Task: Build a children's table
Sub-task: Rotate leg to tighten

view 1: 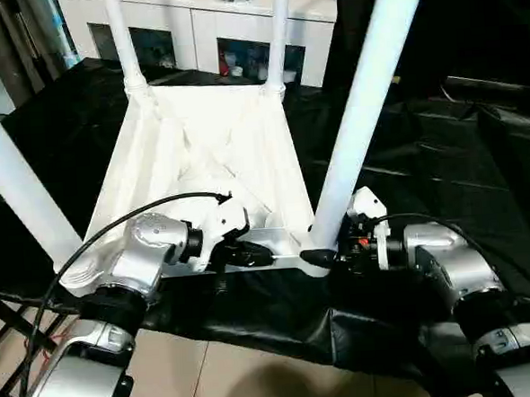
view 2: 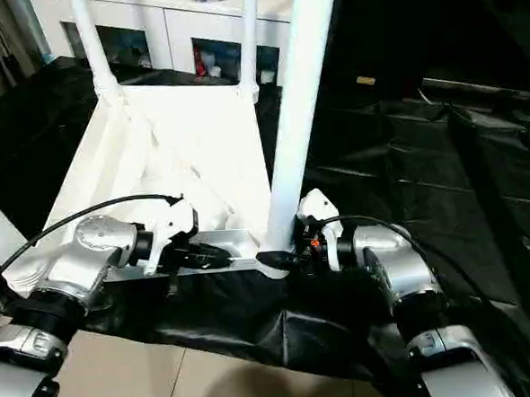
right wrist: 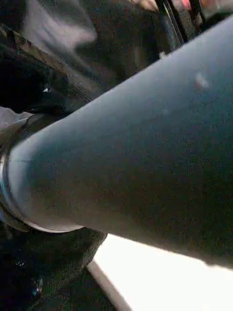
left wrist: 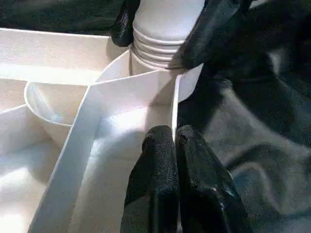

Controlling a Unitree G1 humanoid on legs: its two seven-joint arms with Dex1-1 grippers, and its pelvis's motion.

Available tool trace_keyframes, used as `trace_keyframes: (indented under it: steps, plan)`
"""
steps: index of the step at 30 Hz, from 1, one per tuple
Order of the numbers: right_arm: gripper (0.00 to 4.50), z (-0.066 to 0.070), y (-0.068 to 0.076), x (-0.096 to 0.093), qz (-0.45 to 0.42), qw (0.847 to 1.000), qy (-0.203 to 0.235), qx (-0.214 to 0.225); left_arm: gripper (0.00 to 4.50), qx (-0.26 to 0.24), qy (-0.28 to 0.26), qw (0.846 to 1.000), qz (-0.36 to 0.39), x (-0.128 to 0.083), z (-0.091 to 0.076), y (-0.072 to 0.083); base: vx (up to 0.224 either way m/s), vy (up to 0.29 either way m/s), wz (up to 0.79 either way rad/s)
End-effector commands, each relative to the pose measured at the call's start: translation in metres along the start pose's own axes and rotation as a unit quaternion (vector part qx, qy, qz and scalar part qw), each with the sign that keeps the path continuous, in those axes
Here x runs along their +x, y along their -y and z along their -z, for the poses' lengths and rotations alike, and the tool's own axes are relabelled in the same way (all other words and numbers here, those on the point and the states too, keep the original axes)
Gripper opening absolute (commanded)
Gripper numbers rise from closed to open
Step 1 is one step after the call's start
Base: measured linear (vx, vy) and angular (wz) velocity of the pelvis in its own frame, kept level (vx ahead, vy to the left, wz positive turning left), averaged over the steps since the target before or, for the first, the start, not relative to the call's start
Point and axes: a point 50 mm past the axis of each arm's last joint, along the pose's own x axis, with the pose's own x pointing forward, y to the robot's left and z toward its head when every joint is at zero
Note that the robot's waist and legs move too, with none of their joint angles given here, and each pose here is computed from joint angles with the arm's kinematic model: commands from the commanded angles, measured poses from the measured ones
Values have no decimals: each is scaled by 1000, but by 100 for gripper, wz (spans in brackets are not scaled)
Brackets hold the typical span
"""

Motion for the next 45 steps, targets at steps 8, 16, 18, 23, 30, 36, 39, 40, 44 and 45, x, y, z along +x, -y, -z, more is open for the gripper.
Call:
trace_keyframes:
  steps: [8, 16, 18, 23, 30, 36, 39, 40, 44, 45]
  plan:
    - [271, 9, 6, 42, 222, 972, 0, 77, 0, -28, 29, 995, -91, 46, -27, -3, 0, 0, 0]
    - [340, 0, -5, 63, 210, 974, 31, 74, 0, -16, 27, 997, -73, 62, -35, 6, 0, 0, 0]
    - [360, -2, -5, 62, 199, 977, 34, 64, 0, -15, 24, 997, -67, 60, -34, 6, 0, 0, 0]
    - [395, -3, -6, 47, 105, 994, 18, 18, 0, -13, 14, 999, -27, 47, -25, 8, 0, 0, 0]
    - [395, 1, -10, 21, -16, 1000, -9, -21, 0, -5, -4, 1000, 29, 28, -13, 11, 0, 0, 0]
    - [379, 3, -14, 4, -94, 995, -33, -27, 0, 0, -16, 997, 82, 10, -6, 13, 0, 0, 0]
    - [349, 2, -16, 4, -106, 994, -32, -26, 0, 1, -19, 996, 90, 5, -4, 13, 0, 0, 0]
    - [333, 2, -16, 4, -107, 993, -32, -25, 0, 1, -19, 996, 89, 5, -3, 13, 0, 0, 0]
    - [314, 2, -20, 3, -126, 991, -35, -22, 0, -1, -22, 995, 94, 1, -2, 12, 0, 0, 0]
    - [292, 2, -21, 4, -130, 991, -35, -20, 0, -1, -22, 996, 91, 1, -2, 12, 0, 0, 0]
